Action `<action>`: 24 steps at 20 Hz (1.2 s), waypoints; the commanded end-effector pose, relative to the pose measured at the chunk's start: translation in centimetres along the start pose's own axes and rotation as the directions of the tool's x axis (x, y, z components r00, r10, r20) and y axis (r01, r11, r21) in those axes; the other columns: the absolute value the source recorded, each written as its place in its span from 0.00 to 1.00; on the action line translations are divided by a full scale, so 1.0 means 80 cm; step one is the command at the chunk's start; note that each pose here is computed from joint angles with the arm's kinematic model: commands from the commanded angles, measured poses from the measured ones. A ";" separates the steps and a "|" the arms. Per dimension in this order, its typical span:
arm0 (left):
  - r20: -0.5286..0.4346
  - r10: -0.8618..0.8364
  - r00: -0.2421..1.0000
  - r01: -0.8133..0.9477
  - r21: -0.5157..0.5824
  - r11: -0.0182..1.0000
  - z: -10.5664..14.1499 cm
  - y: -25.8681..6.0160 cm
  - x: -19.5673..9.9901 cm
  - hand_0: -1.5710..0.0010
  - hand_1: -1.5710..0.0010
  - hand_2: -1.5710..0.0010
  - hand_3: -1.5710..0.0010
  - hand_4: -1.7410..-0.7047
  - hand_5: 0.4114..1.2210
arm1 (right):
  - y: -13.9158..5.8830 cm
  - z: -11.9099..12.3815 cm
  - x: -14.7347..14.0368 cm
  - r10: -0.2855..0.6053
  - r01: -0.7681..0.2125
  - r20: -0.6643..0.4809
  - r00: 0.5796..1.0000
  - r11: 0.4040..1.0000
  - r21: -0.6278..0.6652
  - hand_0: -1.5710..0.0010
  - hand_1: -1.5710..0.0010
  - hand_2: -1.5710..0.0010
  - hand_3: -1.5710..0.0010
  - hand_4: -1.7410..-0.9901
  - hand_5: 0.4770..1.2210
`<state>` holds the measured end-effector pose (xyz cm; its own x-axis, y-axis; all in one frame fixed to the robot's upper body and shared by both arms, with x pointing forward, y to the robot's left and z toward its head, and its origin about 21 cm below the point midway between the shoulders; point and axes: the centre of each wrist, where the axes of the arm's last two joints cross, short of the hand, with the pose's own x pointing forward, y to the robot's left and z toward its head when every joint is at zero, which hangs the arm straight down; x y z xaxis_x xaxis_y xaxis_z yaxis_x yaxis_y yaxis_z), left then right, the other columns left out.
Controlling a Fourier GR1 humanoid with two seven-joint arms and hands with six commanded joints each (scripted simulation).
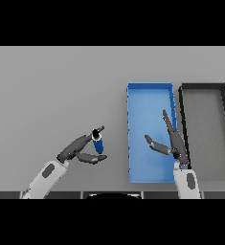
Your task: Pick up the blue pipe and place it into the blue bin.
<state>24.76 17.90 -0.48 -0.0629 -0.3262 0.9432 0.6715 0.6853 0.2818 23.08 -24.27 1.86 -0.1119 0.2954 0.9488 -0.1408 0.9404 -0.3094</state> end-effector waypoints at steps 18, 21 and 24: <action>0.137 0.156 0.978 -0.156 -0.013 0.988 -0.043 -0.044 -0.008 0.19 0.15 0.13 0.16 0.15 0.89 | -0.004 0.005 -0.006 0.015 -0.015 0.000 1.000 1.000 -0.003 1.00 1.00 1.00 1.00 0.75 0.11; 0.171 0.133 0.976 -0.134 -0.007 0.991 -0.041 -0.053 -0.005 0.10 0.08 0.07 0.08 0.21 0.94 | -0.007 0.001 -0.004 0.013 -0.013 -0.010 1.000 1.000 0.002 1.00 1.00 1.00 1.00 0.76 0.11; 0.221 0.128 0.967 -0.132 0.002 0.991 -0.044 -0.050 0.009 0.05 0.04 0.03 0.04 0.24 0.97 | -0.009 0.001 -0.005 0.029 -0.029 -0.017 0.999 1.000 -0.004 1.00 1.00 1.00 1.00 0.77 0.10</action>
<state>24.70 12.64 -1.56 -0.1411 -0.0820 0.9866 0.6733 0.7226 0.1564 23.11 -25.09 1.68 -0.0980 0.3261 0.9403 -0.1327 0.9321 -0.3371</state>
